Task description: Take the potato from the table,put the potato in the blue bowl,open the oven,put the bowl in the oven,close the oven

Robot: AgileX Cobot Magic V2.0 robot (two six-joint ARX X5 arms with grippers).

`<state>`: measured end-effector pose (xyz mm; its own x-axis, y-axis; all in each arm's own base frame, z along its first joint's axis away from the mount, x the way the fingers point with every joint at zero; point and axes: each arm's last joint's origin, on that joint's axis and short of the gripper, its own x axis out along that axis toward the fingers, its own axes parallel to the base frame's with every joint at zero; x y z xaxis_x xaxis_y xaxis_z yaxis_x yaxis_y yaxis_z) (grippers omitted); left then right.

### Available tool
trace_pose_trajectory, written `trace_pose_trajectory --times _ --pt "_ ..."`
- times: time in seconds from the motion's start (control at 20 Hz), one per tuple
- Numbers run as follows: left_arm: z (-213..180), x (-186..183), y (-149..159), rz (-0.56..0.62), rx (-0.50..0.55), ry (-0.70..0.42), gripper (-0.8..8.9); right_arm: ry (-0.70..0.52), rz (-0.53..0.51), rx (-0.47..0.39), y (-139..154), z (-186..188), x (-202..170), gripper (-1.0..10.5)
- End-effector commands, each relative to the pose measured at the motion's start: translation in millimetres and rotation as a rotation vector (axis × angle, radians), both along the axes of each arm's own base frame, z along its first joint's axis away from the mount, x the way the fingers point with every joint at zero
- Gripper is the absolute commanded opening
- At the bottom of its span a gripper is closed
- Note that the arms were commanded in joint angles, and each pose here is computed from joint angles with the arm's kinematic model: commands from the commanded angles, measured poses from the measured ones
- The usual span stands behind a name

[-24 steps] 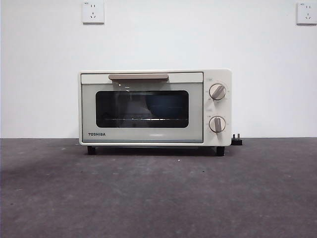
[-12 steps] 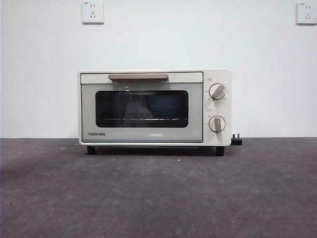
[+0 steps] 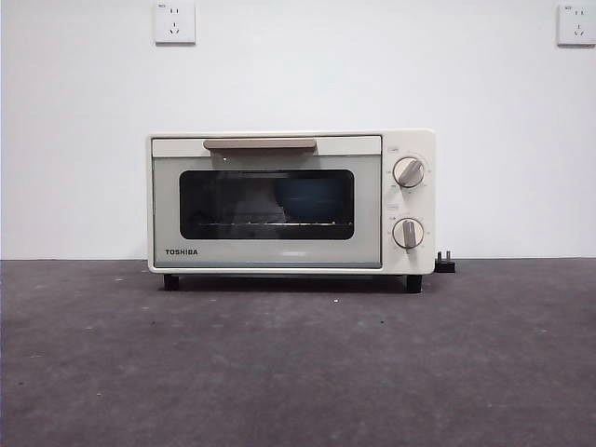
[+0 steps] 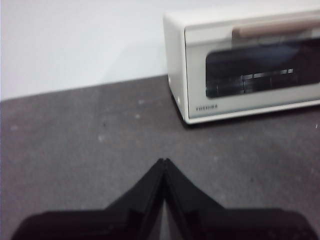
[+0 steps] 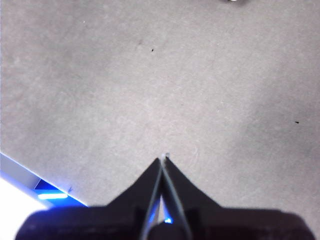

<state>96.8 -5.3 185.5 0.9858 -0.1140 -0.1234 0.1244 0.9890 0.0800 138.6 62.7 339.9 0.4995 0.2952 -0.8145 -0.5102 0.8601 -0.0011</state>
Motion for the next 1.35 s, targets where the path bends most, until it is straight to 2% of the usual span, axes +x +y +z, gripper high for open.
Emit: trace_pose_trajectory --times 0.05,0.25,0.45,0.55,0.7,0.9,1.0,1.35 --pt "-11.8 0.0 0.9 0.015 -0.022 -0.025 -0.04 0.003 0.005 -0.006 0.5 -2.8 1.1 0.0" --pt "-27.3 0.3 1.7 0.030 -0.088 -0.040 -0.04 0.003 0.006 -0.006 0.5 -2.9 1.1 0.0" --pt "-29.5 0.2 4.9 0.067 -0.090 -0.019 -0.04 0.003 0.005 -0.006 0.4 -2.9 1.1 0.0" --pt "-35.2 -0.5 6.8 0.131 -0.092 0.038 -0.04 0.003 0.005 -0.006 0.5 -2.9 1.1 0.0" --pt "-36.3 -0.8 8.8 0.200 -0.101 0.047 -0.04 0.003 0.005 -0.006 0.4 -2.9 1.1 0.0" --pt "-36.4 -0.7 8.4 0.187 -0.105 0.049 -0.04 0.003 0.005 -0.006 0.5 -2.9 1.1 0.0" --pt "-35.8 -0.6 7.1 0.149 -0.162 0.047 -0.04 0.003 0.005 -0.006 0.4 -2.9 1.1 0.0" --pt "-36.7 0.0 6.4 0.128 -0.165 0.062 -0.04 0.003 0.005 -0.006 0.4 -2.9 1.1 0.0"
